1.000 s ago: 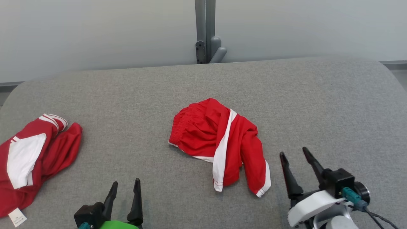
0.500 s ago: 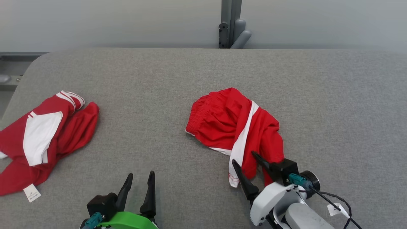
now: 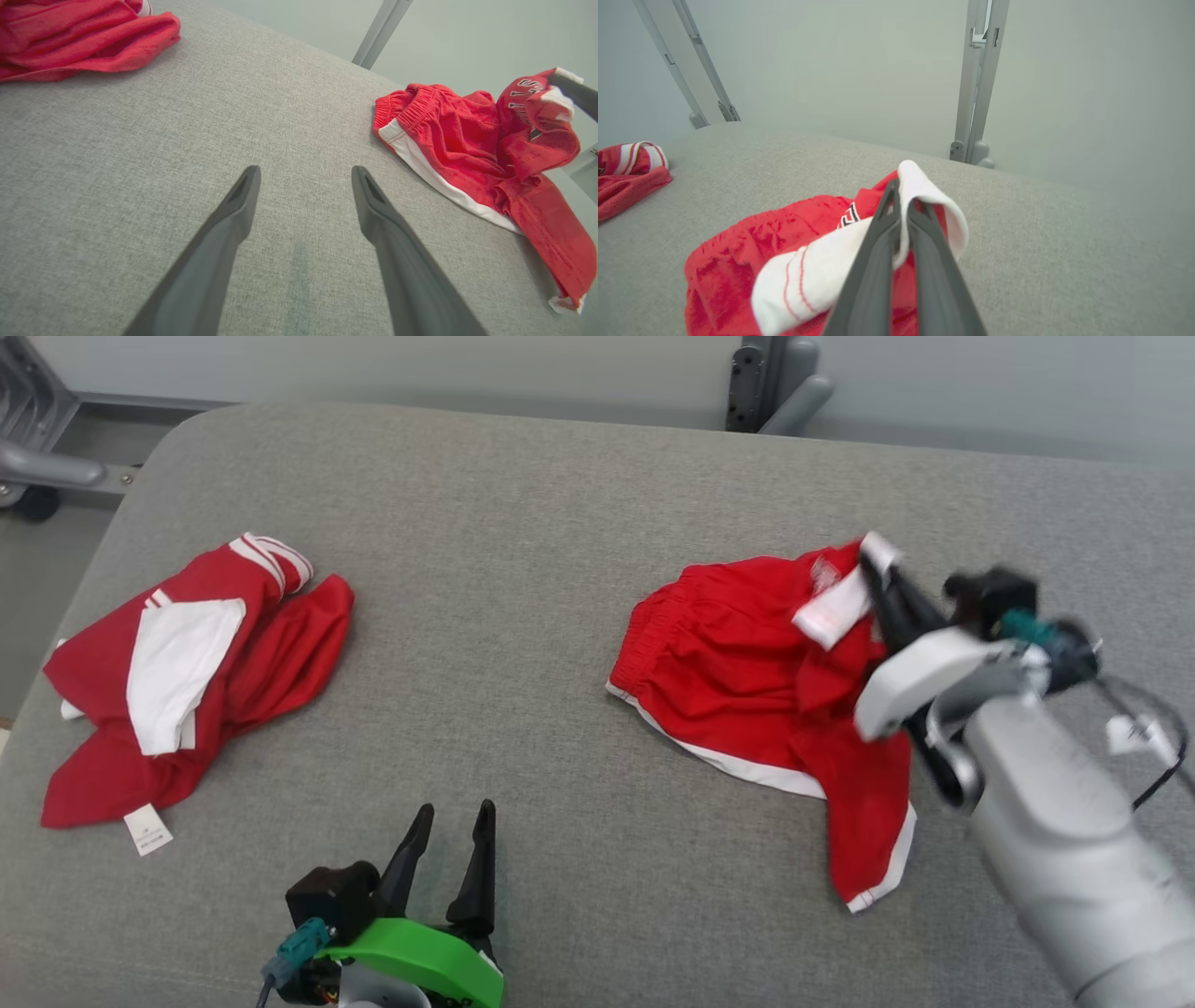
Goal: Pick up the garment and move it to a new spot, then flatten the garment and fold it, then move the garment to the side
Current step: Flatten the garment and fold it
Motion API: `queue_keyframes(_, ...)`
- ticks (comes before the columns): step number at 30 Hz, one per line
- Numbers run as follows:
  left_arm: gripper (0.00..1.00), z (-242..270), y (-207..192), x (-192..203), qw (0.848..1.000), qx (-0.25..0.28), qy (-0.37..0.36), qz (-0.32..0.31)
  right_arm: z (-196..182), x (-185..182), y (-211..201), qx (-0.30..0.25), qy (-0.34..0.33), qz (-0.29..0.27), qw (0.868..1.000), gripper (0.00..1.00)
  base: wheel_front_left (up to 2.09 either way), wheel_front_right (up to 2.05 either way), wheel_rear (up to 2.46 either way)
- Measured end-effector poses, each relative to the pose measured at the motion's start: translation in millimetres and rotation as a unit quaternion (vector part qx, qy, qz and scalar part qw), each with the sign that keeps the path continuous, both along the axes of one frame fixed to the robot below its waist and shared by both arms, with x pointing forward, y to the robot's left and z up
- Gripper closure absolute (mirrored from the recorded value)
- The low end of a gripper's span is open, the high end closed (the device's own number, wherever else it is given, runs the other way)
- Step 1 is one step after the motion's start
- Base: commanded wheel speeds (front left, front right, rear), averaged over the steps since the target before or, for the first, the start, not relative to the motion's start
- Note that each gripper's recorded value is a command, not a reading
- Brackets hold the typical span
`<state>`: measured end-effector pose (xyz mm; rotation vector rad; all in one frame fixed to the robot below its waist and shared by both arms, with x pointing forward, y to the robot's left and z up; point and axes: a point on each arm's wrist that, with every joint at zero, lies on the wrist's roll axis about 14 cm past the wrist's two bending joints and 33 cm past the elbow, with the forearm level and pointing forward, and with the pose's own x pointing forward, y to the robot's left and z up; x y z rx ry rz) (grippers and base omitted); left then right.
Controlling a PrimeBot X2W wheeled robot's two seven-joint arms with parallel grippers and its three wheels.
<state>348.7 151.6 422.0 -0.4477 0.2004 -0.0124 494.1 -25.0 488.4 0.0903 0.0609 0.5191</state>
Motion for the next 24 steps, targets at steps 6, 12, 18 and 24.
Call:
queue_keyframes(6,0.00,-1,10,-6,1.000,-0.003,0.004,0.018,125,56,40,-0.049,-0.190,0.061,0.979,1.00,0.00,0.00,0.00)
queue_keyframes(12,0.00,0,31,-13,0.999,-0.001,0.004,0.055,149,-26,155,-0.063,-0.277,0.263,0.922,1.00,0.00,0.00,0.00)
queue_keyframes(18,0.00,-1,25,-13,0.999,-0.005,0.006,0.047,24,-96,134,-0.100,-0.120,0.352,0.923,1.00,0.00,0.00,0.00)
queue_keyframes(24,0.00,-1,6,-4,1.000,0.001,0.002,0.010,5,-85,85,-0.089,-0.057,0.286,0.952,1.00,0.00,0.00,0.00)
